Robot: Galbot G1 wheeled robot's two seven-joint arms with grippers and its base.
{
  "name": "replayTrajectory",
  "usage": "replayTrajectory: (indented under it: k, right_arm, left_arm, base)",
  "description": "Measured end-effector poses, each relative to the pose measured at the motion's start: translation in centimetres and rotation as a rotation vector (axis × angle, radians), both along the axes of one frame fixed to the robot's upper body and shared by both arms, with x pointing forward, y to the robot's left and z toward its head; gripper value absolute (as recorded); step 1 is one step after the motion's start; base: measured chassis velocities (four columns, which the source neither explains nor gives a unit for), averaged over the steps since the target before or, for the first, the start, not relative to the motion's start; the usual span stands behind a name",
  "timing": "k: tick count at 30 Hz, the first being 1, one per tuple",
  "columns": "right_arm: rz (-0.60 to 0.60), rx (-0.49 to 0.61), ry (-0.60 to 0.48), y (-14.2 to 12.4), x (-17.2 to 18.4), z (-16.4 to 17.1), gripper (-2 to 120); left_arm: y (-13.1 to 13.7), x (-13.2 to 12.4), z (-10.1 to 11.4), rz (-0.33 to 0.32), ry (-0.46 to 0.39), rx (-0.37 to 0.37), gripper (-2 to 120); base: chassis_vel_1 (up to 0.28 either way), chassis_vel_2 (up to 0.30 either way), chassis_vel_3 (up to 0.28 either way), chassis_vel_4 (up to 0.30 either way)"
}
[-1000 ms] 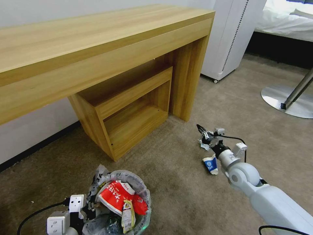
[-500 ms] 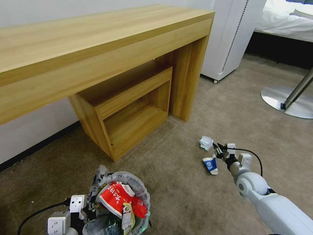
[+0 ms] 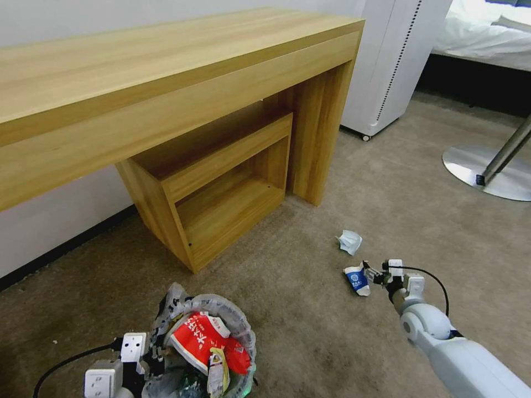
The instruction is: Pick up the trash bin and place the garbage on the floor into it.
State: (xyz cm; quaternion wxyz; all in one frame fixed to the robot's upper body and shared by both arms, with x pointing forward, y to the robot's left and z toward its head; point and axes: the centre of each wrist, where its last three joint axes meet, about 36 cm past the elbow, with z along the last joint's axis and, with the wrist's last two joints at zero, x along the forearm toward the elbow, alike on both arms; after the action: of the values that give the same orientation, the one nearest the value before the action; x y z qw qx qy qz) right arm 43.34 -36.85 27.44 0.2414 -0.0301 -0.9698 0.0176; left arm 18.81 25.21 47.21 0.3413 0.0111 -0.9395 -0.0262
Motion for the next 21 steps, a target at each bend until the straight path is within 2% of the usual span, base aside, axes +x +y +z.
replayTrajectory:
  k: [14, 21]
  right_arm:
    - [-0.082, -0.054, 0.101, -0.7, 0.4, -5.8, 100]
    - [-0.069, -0.061, 0.104, 0.5, 1.0, -7.8, 100]
  left_arm:
    - [0.1, -0.1, 0.2, -0.002, -0.003, 0.005, 0]
    - [0.2, -0.1, 0.5, -0.001, -0.012, 0.010, 0]
  base:
    - [0.000, 0.000, 0.000, 0.000]
    - [0.000, 0.000, 0.000, 0.000]
